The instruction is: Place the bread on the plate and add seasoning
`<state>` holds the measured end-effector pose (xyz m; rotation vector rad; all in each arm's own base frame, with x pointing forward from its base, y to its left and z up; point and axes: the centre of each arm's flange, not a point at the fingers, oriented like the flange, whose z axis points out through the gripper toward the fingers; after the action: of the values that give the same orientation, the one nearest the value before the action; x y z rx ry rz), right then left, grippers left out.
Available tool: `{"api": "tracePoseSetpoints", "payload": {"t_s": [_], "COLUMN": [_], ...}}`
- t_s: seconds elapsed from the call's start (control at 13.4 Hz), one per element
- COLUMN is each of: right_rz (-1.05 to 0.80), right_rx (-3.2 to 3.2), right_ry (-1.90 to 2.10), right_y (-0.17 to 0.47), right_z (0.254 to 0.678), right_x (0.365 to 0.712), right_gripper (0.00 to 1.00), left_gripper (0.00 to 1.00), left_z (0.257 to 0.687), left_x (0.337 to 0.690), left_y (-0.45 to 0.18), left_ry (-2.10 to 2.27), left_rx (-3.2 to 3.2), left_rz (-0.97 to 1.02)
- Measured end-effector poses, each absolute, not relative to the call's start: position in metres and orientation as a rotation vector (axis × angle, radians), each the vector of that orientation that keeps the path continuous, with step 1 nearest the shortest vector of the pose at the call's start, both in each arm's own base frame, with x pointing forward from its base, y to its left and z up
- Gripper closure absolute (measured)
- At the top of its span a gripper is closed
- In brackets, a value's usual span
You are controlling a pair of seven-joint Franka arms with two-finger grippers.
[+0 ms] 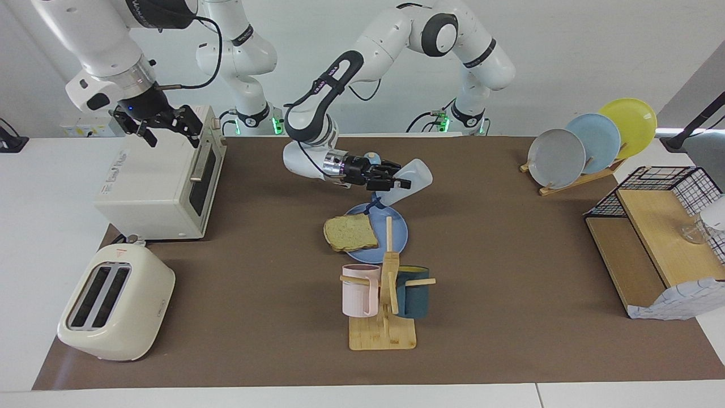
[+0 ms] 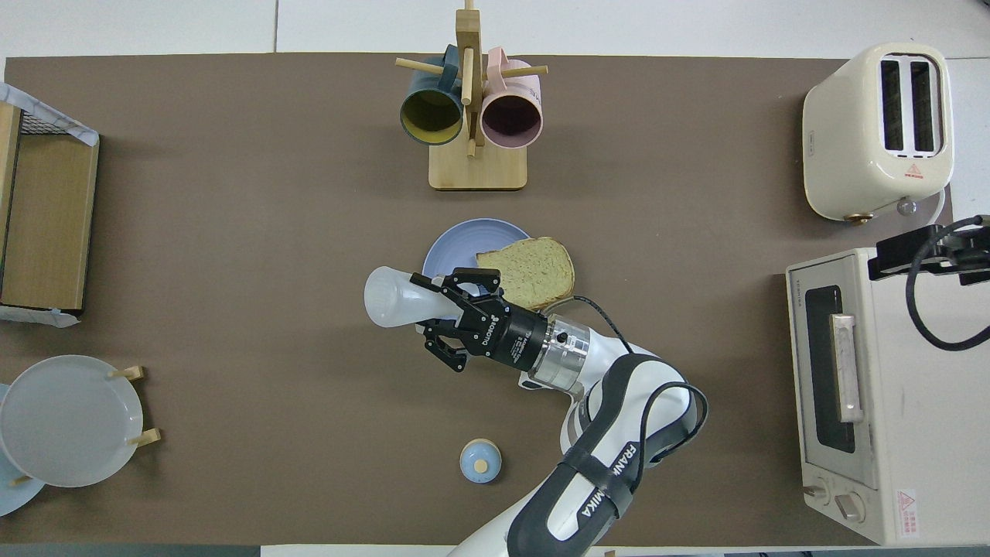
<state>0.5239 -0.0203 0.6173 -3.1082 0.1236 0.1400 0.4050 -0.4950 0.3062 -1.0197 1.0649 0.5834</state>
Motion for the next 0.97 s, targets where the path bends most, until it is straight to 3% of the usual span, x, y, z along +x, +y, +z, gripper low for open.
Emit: {"api": "tracePoseSetpoints", "payload": {"t_s": [0.6,0.97], "right_rz": [0.140,0.140], "right_rx": [-3.108,-3.108], "right_ry": [0.124,0.124], "right_y": [-0.020,-0.020], "right_z": [0.617,0.617], "right_x": [0.524,0.524], "right_gripper": [0.00,0.00], "left_gripper": [0.54,0.54], "left_z": [0.303,0.299], "left_x": [0.469,0.468], "left_y": [-0.443,-0.441], "left_ry": [1.043,1.063], "left_rx": [-1.089,-1.113], "left_rz": [0.652,0.671]}}
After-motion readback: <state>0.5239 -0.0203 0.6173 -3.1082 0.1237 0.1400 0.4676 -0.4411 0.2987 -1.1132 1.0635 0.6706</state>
